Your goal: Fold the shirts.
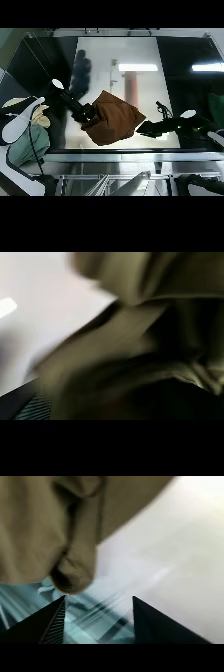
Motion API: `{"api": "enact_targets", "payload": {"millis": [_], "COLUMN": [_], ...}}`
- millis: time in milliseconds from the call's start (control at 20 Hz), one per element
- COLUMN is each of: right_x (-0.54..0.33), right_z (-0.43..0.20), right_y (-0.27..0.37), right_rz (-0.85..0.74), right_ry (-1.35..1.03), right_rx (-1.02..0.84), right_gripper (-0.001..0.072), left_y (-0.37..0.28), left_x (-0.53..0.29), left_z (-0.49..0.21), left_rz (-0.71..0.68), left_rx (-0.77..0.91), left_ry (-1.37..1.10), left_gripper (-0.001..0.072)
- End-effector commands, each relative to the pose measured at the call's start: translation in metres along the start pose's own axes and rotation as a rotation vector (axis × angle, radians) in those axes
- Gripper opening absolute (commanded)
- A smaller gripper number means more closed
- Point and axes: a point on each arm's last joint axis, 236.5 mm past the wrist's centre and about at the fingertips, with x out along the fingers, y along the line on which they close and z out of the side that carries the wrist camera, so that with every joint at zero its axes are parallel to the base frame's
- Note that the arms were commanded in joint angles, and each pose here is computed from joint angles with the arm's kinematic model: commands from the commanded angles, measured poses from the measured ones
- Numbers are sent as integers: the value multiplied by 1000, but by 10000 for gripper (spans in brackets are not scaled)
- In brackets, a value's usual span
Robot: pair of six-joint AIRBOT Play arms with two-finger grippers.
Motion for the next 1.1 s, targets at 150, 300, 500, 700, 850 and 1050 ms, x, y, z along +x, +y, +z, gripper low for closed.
{"api": "enact_targets", "payload": {"millis": [150,300,500,700,850,1050], "right_x": [28,22,-22,-139,-253,-365], "right_z": [16,32,73,124,117,56], "right_y": [12,18,48,137,245,341], "right_rz": [73,70,125,194,248,155], "right_ry": [13,-13,-78,-295,-556,-917], "right_rx": [-5,-70,-175,-373,-643,-935], "right_gripper": [332,17,16,16,16,16], "left_y": [-19,-36,-94,-164,-224,-293], "left_x": [16,-1,-62,-166,-251,-342], "left_z": [20,25,26,18,-12,-82], "left_rz": [8,-17,-94,-17,69,196], "left_rx": [114,155,260,446,594,766], "left_ry": [15,7,-82,-349,-606,-986], "left_gripper": [129,0,-1,-1,-1,1]}}
